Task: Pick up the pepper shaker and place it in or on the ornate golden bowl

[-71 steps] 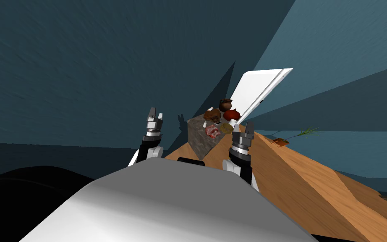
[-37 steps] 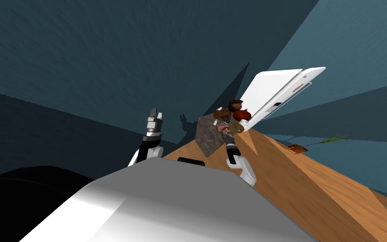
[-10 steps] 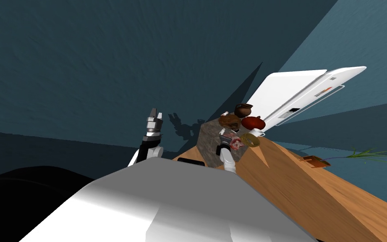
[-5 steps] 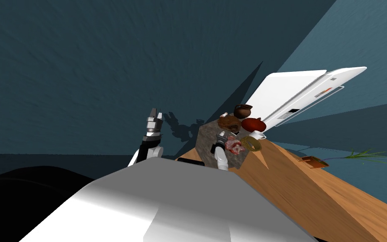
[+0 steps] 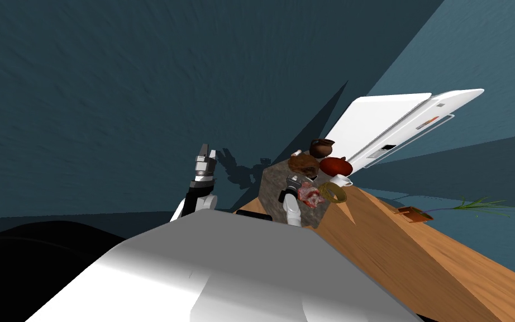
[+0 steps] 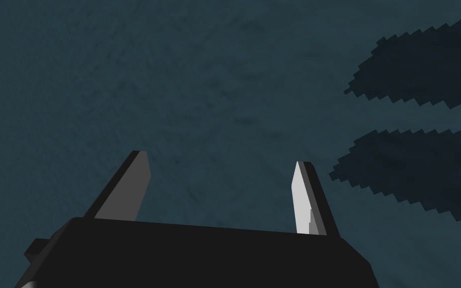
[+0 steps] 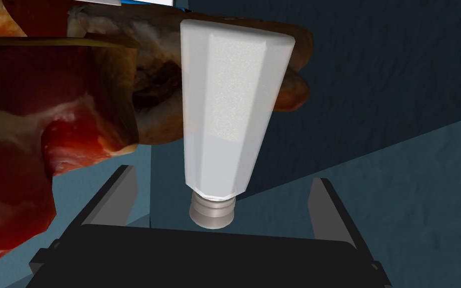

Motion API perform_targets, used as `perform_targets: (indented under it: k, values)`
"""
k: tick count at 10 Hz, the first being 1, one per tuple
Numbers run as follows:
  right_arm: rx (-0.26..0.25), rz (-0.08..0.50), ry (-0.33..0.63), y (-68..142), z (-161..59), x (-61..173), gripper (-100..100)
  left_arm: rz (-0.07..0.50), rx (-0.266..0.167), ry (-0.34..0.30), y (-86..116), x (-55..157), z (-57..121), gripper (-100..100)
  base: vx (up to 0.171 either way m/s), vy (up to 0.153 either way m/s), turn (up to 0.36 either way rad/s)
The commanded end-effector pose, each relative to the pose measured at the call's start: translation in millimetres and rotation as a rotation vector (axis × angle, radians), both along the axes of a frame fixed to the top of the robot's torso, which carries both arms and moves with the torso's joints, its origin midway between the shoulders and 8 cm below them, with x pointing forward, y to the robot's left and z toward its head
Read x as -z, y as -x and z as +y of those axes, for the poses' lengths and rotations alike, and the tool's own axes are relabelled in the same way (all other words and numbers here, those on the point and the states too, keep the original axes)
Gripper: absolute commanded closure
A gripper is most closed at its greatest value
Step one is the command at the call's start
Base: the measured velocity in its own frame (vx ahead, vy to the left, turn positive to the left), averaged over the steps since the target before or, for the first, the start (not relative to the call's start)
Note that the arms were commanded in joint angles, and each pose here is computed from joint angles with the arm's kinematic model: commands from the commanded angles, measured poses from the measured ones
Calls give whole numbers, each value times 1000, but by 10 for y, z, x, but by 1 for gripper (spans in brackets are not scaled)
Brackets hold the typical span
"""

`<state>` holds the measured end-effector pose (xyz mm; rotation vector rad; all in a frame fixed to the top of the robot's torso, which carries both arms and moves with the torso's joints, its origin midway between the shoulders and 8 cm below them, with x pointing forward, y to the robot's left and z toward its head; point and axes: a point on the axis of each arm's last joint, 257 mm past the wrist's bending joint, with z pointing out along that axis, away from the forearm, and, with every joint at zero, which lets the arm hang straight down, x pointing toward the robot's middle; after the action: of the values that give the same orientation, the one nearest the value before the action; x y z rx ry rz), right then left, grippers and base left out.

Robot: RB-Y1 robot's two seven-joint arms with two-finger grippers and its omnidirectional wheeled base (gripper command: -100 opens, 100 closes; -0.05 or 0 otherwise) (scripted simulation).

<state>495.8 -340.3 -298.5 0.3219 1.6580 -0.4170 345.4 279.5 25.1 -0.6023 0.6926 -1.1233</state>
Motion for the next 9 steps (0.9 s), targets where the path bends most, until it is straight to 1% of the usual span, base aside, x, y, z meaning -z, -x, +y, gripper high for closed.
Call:
perform_targets:
  k: [1,2,6,7,8,9]
  values:
    - [0,0,0,0,0,0,-100,0,0,0,0,0,0,0,3,10,-16]
    - [-2,0,3,-7,3,-9,100,0,0,0,0,0,0,0,0,0,0]
    - [-1,-1,3,-9,-1,-16,100,0,0,0,0,0,0,0,0,0,0]
    - [-1,-1,3,-8,-2,-15,0,0,0,0,0,0,0,0,0,0,0]
    - [-1,-1,3,-8,-2,-15,100,0,0,0,0,0,0,0,0,0,0]
    - [-1,-1,3,-8,-2,-15,0,0,0,0,0,0,0,0,0,0,0]
